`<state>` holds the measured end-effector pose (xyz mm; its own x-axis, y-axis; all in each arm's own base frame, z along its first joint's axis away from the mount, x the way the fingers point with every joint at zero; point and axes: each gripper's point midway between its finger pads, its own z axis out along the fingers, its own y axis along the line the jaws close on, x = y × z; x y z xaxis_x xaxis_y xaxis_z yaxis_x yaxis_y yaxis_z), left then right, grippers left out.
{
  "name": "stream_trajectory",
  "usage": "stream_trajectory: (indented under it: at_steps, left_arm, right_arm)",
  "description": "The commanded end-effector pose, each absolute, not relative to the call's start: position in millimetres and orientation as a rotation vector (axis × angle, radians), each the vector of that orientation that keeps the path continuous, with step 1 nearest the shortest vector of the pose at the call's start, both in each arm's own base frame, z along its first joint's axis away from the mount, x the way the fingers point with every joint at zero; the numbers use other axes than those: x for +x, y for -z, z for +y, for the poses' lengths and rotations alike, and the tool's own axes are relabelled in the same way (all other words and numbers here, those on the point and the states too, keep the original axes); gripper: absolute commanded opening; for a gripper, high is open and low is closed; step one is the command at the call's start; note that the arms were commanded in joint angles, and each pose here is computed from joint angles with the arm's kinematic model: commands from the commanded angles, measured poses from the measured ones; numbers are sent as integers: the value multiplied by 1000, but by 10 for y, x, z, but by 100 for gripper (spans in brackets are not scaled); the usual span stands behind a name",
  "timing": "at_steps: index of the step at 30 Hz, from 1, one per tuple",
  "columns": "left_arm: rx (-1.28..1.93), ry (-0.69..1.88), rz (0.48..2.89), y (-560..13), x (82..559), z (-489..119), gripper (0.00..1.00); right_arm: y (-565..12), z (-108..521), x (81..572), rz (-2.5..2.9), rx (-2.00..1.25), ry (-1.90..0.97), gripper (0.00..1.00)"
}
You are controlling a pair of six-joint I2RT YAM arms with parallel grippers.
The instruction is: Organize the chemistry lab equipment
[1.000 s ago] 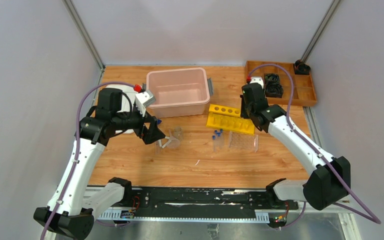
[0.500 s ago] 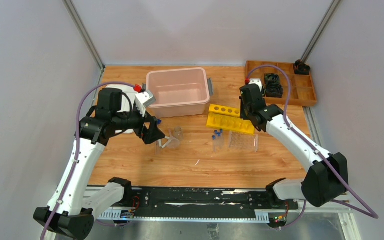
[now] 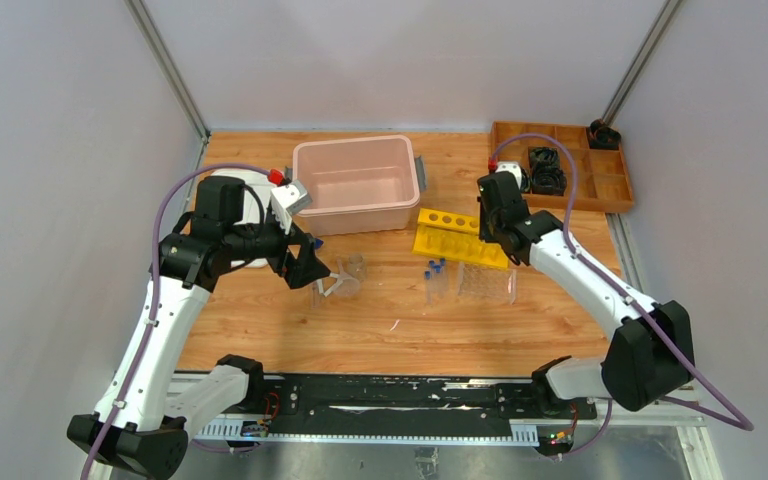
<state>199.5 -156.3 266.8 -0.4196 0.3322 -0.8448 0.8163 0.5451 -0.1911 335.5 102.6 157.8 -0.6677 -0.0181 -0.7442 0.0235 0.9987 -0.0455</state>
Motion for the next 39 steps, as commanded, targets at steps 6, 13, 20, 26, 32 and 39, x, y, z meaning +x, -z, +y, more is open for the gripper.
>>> stream_trajectory:
  at_steps: [6, 13, 20, 26, 32, 39]
  left_arm:
    - [946, 762, 1961, -2747, 1982, -1564, 100]
    - [949, 768, 1957, -2758, 1979, -1572, 100]
    - [947, 768, 1959, -2755, 1975, -1571, 100]
    - [947, 765, 1958, -2760, 1980, -1569, 100]
    - [947, 760, 1960, -2752, 1982, -1563, 100]
    - [952, 752, 1957, -2764, 1989, -1556, 100]
  right_arm:
    - [-1452, 1004, 3317, 2322, 13, 55, 0]
    - [-1455, 1048, 3247, 2329, -10, 12, 0]
    - [-1669, 977, 3301, 2271, 18, 44, 0]
    - [-1858, 900, 3380, 2210, 46, 88, 0]
    - [-1666, 977, 3343, 2268, 17, 55, 0]
    - [-1493, 991, 3289, 2313, 18, 51, 0]
